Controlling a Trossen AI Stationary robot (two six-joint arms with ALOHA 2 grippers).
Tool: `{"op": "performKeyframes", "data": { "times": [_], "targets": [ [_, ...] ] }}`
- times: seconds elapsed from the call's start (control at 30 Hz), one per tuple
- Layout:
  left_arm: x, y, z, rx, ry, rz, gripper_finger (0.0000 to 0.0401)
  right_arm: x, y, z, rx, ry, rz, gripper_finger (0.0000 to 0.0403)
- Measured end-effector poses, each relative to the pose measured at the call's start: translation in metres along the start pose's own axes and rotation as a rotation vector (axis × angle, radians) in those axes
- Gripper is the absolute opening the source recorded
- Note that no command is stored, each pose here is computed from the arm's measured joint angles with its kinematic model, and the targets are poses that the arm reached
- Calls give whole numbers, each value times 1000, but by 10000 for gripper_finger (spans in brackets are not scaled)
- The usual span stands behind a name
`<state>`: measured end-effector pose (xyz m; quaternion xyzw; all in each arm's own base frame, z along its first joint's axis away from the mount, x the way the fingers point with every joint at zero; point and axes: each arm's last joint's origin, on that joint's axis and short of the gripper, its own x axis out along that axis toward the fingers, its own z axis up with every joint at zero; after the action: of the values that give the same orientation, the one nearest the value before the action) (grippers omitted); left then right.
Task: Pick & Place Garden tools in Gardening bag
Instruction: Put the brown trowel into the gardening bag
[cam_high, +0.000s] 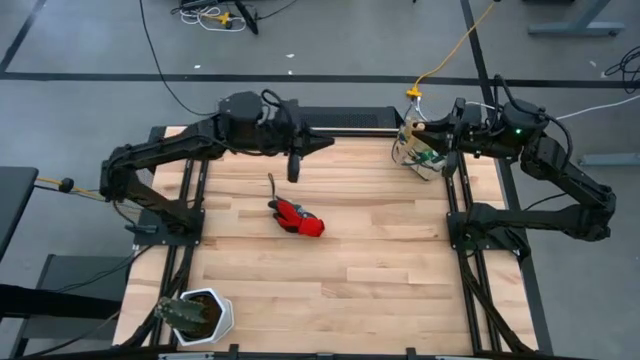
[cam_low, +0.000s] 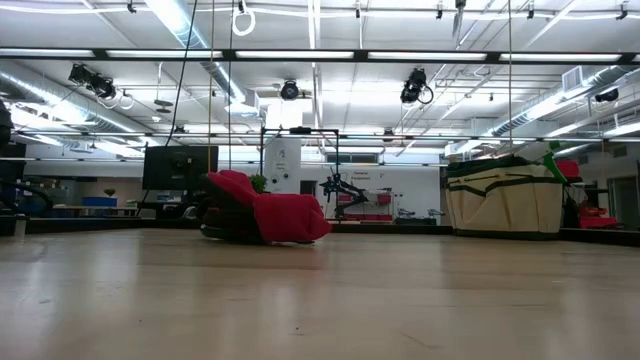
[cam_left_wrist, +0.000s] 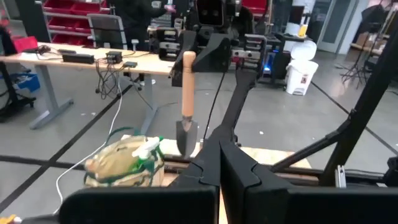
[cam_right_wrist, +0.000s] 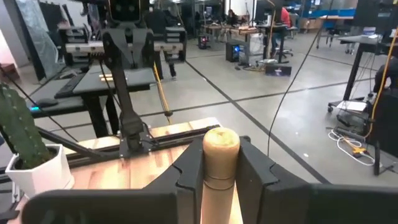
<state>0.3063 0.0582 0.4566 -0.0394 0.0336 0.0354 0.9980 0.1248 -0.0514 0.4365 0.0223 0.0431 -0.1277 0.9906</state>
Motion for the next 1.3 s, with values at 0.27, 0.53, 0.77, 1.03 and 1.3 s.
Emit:
{"op": "performKeyframes", "data": {
  "times": [0.27, 0.53, 0.77, 1.03, 1.3],
  "targets": [
    [-36, 3, -11, 3, -32, 51, 0, 6, -2, -27, 29, 13, -15, 60],
    [-57, 5, -20, 10, -37, 69, 0, 9, -4, -57, 48, -35, -45, 60],
    [-60, 4, -20, 25, -44, 67, 1, 8, -6, -82, 78, -20, -116, 60],
    [-60, 4, -20, 22, -44, 60, 1, 2, -12, -87, 73, -56, -240, 60],
    [-60, 4, -20, 8, -43, 50, 1, 3, -24, -88, 61, -39, -321, 60]
  ]
}}
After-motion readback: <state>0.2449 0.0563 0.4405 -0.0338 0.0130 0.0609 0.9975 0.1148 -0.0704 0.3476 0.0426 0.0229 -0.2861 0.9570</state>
